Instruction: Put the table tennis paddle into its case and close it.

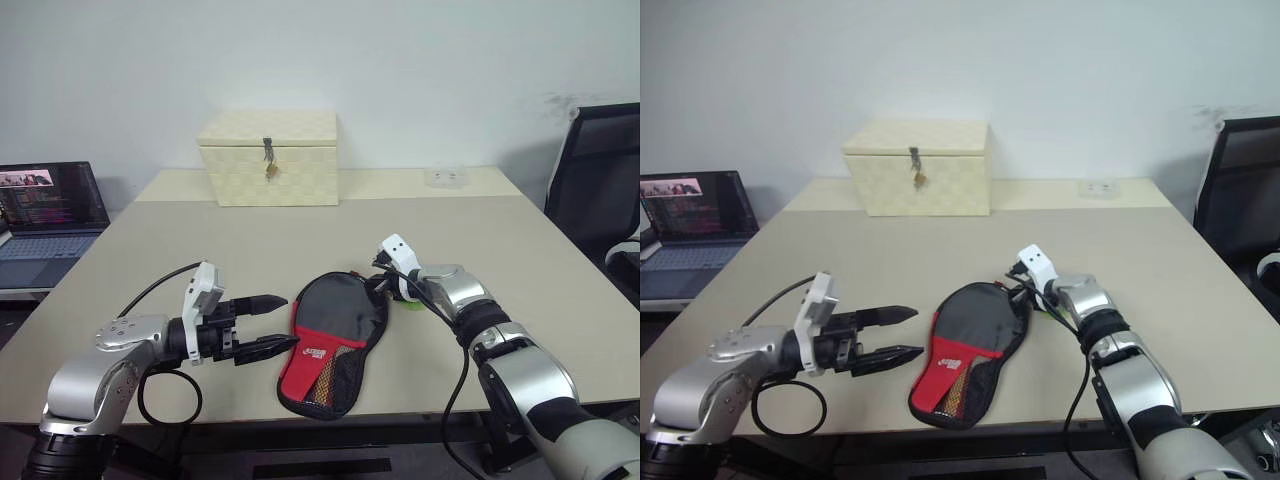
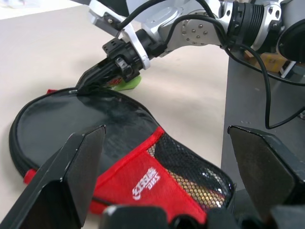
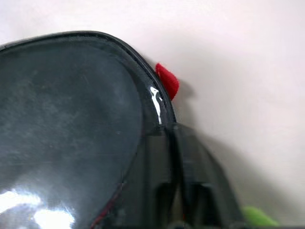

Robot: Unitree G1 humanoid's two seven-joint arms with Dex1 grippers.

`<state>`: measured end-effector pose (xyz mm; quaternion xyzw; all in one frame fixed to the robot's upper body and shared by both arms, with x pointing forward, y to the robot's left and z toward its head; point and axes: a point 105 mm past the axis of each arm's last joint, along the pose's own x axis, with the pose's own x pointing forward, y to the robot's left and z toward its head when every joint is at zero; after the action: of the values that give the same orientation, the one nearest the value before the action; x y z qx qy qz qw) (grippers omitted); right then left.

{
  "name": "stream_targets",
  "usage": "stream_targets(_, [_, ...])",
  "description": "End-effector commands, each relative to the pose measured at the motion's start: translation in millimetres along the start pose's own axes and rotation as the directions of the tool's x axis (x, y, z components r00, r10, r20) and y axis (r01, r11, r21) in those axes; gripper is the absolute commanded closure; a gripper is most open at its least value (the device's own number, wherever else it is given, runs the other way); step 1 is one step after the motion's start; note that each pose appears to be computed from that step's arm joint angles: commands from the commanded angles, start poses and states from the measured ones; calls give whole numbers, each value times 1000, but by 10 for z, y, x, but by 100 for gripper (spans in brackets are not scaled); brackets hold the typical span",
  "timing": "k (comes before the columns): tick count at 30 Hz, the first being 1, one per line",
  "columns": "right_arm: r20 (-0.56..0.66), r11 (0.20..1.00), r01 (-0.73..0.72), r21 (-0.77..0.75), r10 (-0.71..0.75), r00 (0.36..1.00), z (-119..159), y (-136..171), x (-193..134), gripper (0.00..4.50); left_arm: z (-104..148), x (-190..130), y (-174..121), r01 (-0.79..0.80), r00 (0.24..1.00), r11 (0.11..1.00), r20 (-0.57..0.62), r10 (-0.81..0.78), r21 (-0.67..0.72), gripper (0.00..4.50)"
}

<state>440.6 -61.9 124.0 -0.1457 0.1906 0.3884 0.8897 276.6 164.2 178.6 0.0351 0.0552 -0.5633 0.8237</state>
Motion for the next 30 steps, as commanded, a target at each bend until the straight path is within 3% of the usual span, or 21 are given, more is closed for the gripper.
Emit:
stream_targets(1, [17,997,-32,-76,33,999,150,114,71,444,119,27,-45,20,1000,999,10,-21,49,0])
stream_targets(14, [77,980,-18,-196,34,996,491,303,225,444,98,93,-56,16,1000,999,12,-17,43,0])
stream_targets(26, [84,972,12,-235,8,996,580,388,310,444,82,147,-17,11,1000,999,9,-11,45,0])
stream_targets(30, [96,976,42,-213,-22,995,587,338,297,347,82,172,18,5,1000,999,9,-6,52,0])
